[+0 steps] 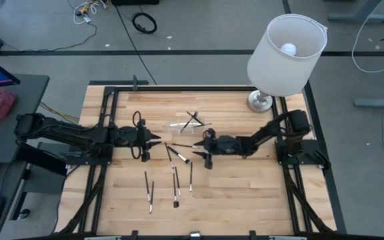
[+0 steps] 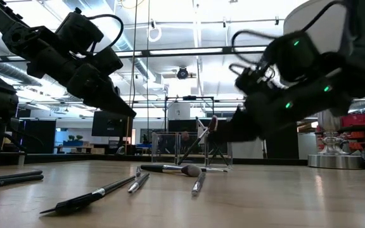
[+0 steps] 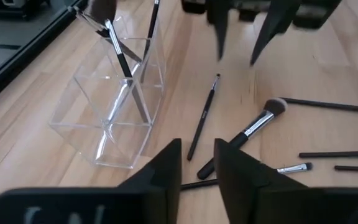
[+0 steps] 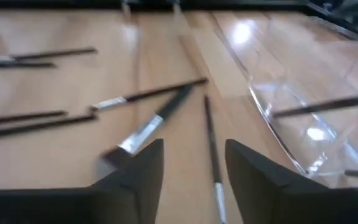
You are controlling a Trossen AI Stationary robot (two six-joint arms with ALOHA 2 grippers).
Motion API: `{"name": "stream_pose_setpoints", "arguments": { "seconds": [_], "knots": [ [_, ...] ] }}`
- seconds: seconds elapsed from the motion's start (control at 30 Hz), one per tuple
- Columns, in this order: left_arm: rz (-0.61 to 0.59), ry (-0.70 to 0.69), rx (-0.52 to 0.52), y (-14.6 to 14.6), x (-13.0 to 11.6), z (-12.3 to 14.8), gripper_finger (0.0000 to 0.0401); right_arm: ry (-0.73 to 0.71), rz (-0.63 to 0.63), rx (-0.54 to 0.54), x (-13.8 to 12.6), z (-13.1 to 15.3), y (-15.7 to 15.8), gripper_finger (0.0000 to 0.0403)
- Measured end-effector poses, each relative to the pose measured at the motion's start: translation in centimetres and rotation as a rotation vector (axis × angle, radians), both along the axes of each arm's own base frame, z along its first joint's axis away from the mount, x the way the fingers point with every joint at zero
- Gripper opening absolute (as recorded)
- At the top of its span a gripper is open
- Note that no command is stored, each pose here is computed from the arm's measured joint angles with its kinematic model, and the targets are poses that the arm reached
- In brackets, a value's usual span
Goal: Put items in baskets/containers
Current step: Put the black eyeshadow brush into the transparent organizer
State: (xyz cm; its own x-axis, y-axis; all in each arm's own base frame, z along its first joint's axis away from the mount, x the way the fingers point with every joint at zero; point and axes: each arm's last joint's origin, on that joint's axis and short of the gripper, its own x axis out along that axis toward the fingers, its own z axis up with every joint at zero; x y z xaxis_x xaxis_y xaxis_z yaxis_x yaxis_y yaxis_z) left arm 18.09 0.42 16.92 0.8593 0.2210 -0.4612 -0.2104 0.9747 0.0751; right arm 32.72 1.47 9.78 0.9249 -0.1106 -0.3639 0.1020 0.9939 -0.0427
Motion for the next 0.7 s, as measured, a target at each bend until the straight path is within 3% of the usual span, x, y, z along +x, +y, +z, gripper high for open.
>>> {"name": "stream_pose_setpoints", "arguments": {
  "seconds": [0.17,0.3,0.7],
  "knots": [
    [0.000,0.002,0.000,0.0,0.0,0.0,0.0129,0.034,-0.073,-0.059,1.1,-1.5,-0.2,0.0209],
    [0.000,0.013,0.000,0.0,-0.1,-0.1,0.0135,0.049,-0.082,-0.023,1.2,-2.6,-0.4,0.0212],
    [-0.025,0.022,-0.043,-0.1,-0.1,-0.2,0.0135,0.106,-0.102,0.063,1.0,-3.9,-2.0,0.0177]
  ]
}}
